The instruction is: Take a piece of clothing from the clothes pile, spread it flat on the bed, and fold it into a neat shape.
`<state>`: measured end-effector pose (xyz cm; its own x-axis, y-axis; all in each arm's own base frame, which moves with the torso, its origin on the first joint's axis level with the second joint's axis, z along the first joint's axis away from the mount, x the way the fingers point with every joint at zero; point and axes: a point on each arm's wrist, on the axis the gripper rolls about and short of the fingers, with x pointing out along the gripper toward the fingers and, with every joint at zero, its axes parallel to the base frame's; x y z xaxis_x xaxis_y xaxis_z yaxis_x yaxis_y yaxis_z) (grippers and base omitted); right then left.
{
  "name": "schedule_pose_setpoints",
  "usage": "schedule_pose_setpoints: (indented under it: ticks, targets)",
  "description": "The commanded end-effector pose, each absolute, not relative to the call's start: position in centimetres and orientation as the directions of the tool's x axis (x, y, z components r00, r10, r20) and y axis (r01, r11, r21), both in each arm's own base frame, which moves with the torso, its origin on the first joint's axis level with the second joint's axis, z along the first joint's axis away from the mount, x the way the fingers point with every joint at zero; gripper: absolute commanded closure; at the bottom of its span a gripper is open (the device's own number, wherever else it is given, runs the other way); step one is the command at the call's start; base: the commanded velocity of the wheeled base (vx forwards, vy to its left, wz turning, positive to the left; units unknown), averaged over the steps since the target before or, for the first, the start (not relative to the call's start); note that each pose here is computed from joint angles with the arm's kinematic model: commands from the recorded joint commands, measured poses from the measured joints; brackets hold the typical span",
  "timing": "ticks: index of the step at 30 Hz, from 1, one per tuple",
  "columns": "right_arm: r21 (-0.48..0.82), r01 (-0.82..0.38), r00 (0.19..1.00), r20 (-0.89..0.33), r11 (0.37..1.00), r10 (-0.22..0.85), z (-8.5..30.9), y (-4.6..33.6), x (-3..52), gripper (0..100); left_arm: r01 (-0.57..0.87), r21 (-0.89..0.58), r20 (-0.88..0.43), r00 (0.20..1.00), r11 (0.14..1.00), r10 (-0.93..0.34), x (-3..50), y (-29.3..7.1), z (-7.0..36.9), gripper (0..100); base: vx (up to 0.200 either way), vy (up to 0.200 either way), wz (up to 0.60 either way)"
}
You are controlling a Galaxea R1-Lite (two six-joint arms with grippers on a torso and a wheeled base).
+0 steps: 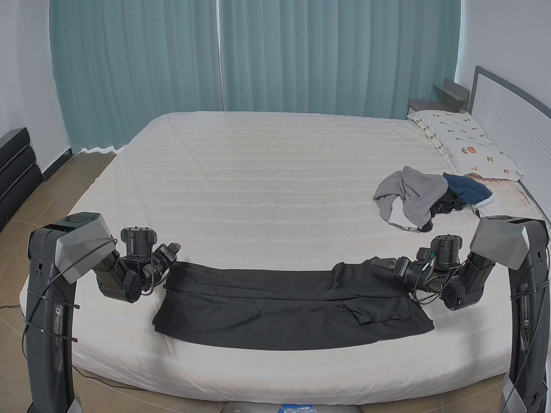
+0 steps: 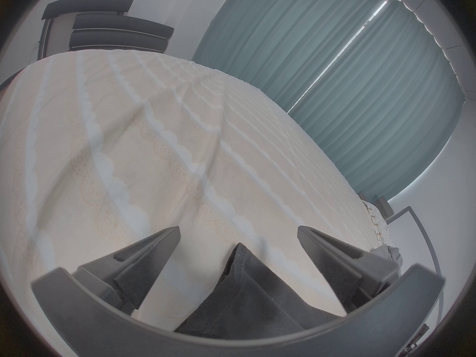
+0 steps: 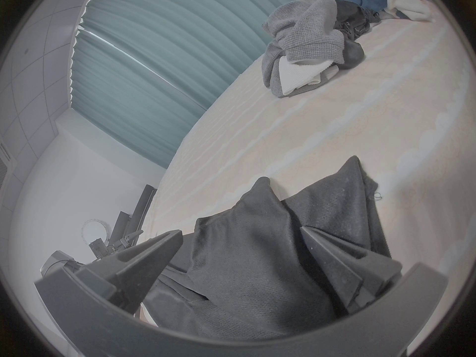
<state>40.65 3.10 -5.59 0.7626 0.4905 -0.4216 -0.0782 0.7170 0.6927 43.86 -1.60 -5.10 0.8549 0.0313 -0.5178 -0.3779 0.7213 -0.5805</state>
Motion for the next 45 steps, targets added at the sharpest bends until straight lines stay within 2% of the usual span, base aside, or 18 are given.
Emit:
schedule_pose_setpoints:
  ticks: [1,3,4,11,26,38,45]
  targets:
    - [0.692,-0.079,0.761,-0.423,0.718,0.491,-5.8,3.1,40.8,0,-0.378,-0.581,-0.517,0.855,0.721,0.032,43.9,-1.6,-5.2,0,0.0,0.0,0.0]
    - [0.691,-0.077,0.758,-0.428,0.719,0.492,-6.1,3.2,40.9,0,-0.378,-0.581,-0.517,0.855,0.721,0.032,43.9,-1.6,-5.2,0,0.0,0.0,0.0]
    - [0.69,-0.073,0.757,-0.432,0.72,0.491,-6.2,3.1,40.8,100,-0.377,-0.581,-0.516,0.856,0.721,0.032,43.9,-1.6,-5.1,0,0.0,0.0,0.0]
    - [0.648,-0.08,0.752,-0.46,0.758,0.472,-6.4,2.8,40.1,100,-0.377,-0.581,-0.516,0.856,0.721,0.032,43.9,-1.6,-5.1,0,0.0,0.0,0.0]
    - [0.632,-0.07,0.769,-0.458,0.772,0.445,-4.3,1.5,38.8,100,-0.379,-0.58,-0.518,0.855,0.721,0.032,43.9,-1.6,-5.1,0,0.0,0.0,0.0]
    - [0.563,-0.092,0.73,-0.523,0.821,0.44,-5.2,1.2,37.8,100,-0.379,-0.581,-0.517,0.855,0.721,0.033,43.9,-1.5,-5.1,0,0.0,0.0,0.0]
    - [0.56,-0.095,0.731,-0.522,0.823,0.439,-5.2,1.2,37.9,100,-0.376,-0.581,-0.516,0.856,0.722,0.03,43.8,-1.7,-4.8,0,0.0,0.0,0.0]
